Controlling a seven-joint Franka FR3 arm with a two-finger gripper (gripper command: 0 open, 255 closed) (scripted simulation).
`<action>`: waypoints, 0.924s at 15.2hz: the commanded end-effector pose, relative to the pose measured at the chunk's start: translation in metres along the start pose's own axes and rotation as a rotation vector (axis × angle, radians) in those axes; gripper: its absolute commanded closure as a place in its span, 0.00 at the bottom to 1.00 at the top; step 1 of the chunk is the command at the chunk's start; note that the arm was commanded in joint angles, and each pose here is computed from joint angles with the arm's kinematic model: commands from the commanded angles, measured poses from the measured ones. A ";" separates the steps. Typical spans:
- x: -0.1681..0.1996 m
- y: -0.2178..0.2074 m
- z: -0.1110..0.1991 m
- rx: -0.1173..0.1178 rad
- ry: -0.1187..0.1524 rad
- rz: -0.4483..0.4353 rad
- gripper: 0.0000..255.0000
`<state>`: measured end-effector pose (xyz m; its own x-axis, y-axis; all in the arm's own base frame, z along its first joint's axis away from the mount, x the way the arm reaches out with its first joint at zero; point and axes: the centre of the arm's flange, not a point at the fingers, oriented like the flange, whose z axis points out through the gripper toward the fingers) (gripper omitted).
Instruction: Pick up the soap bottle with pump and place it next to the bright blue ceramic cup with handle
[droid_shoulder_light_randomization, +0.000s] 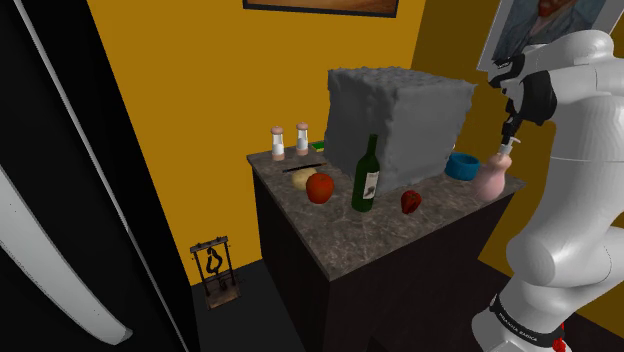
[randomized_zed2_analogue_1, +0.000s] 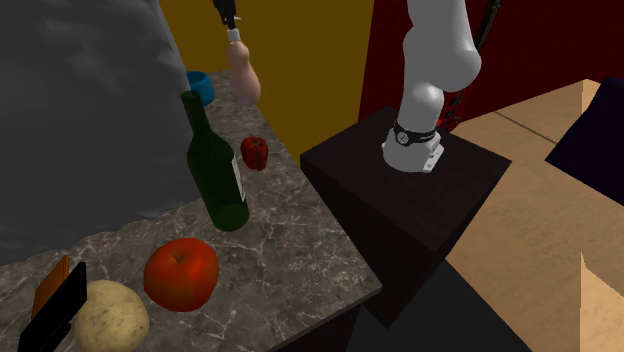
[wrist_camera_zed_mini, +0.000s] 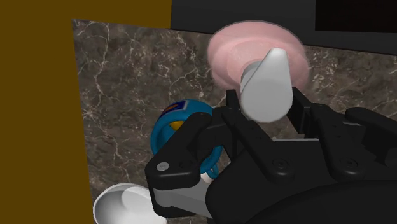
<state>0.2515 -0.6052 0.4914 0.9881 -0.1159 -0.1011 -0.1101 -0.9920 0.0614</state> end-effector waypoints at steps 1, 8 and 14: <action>0.000 0.000 -0.001 -0.001 0.001 0.000 0.00; 0.000 0.000 -0.027 -0.001 0.001 0.000 0.00; 0.000 0.000 -0.051 -0.001 0.001 0.000 0.00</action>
<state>0.2565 -0.6030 0.5411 0.9882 -0.1159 -0.1000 -0.1100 -0.9919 0.0628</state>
